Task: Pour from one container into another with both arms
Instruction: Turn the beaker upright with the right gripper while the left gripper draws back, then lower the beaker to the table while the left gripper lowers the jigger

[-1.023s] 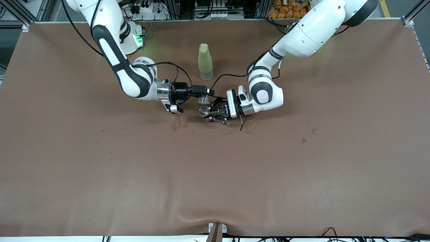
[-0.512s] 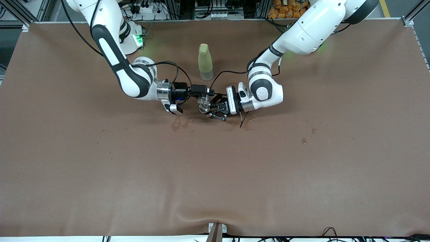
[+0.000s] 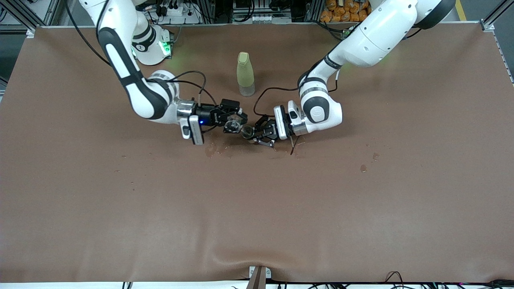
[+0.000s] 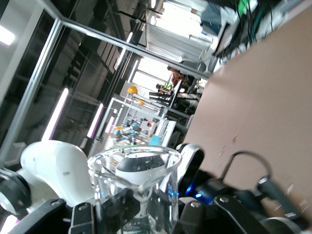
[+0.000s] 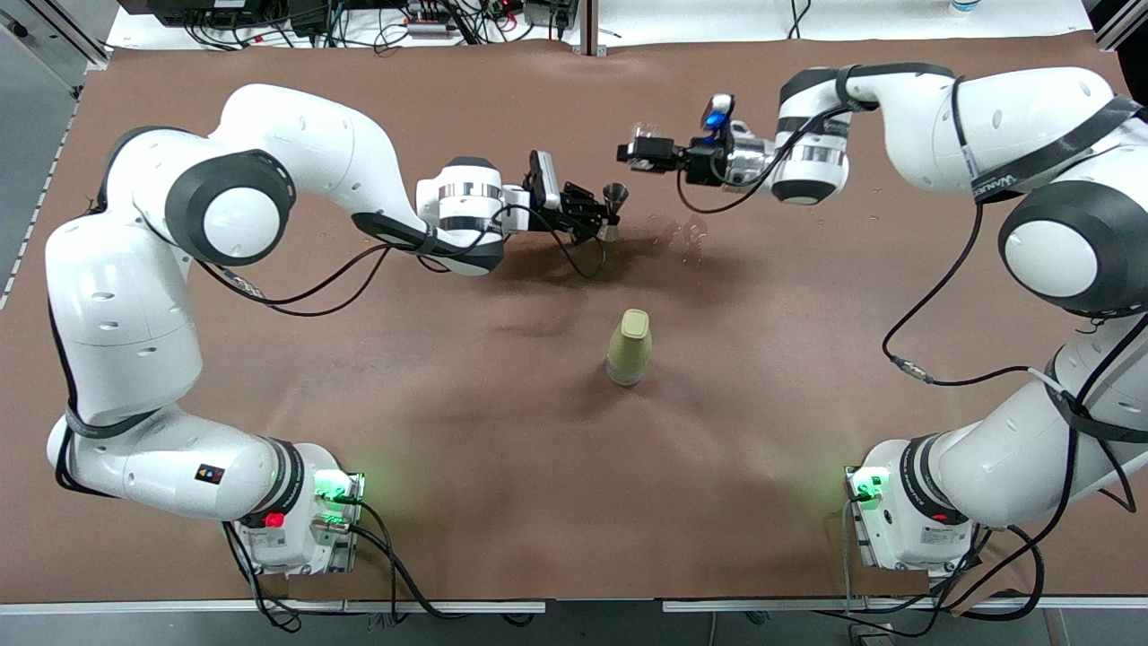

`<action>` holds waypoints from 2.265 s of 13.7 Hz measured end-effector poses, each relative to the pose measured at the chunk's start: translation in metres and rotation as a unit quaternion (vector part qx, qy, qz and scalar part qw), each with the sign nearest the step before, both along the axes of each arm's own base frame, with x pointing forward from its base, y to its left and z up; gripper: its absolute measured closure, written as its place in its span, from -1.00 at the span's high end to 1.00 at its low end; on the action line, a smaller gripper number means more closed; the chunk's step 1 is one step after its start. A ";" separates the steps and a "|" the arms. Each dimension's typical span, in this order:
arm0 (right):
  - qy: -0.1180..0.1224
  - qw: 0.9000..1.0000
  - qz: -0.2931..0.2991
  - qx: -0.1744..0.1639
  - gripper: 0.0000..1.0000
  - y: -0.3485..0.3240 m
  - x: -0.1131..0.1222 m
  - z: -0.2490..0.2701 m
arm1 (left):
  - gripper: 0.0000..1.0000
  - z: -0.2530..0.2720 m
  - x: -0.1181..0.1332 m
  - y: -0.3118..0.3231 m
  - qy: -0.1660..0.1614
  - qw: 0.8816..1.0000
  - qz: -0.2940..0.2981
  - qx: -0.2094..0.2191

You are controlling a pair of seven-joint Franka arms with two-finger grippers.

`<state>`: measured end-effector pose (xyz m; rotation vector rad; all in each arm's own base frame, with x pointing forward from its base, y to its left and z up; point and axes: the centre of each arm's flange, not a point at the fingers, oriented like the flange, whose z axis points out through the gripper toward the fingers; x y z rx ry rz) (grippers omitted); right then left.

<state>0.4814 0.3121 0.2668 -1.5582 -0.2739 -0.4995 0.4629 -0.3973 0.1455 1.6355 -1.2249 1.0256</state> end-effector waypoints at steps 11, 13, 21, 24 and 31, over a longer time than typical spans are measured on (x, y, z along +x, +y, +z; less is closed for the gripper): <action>-0.309 0.943 0.038 -0.114 -0.69 -0.180 0.089 0.050 | -0.58 0.056 0.089 0.144 -0.098 0.995 0.027 0.022; -0.373 0.917 0.045 -0.135 -0.69 -0.217 0.099 0.060 | -0.58 0.050 0.091 0.171 -0.099 0.994 0.024 0.028; -0.526 0.826 0.061 -0.192 -0.69 -0.329 0.094 0.054 | -0.58 0.044 0.085 0.291 -0.101 0.995 -0.004 -0.021; -0.545 0.815 0.072 -0.182 -0.69 -0.362 0.081 0.044 | -0.58 0.045 0.075 0.351 -0.104 0.994 -0.024 -0.035; -0.560 0.812 0.082 -0.144 -0.69 -0.376 0.061 -0.041 | -0.58 0.031 0.044 0.464 -0.091 0.995 -0.036 -0.009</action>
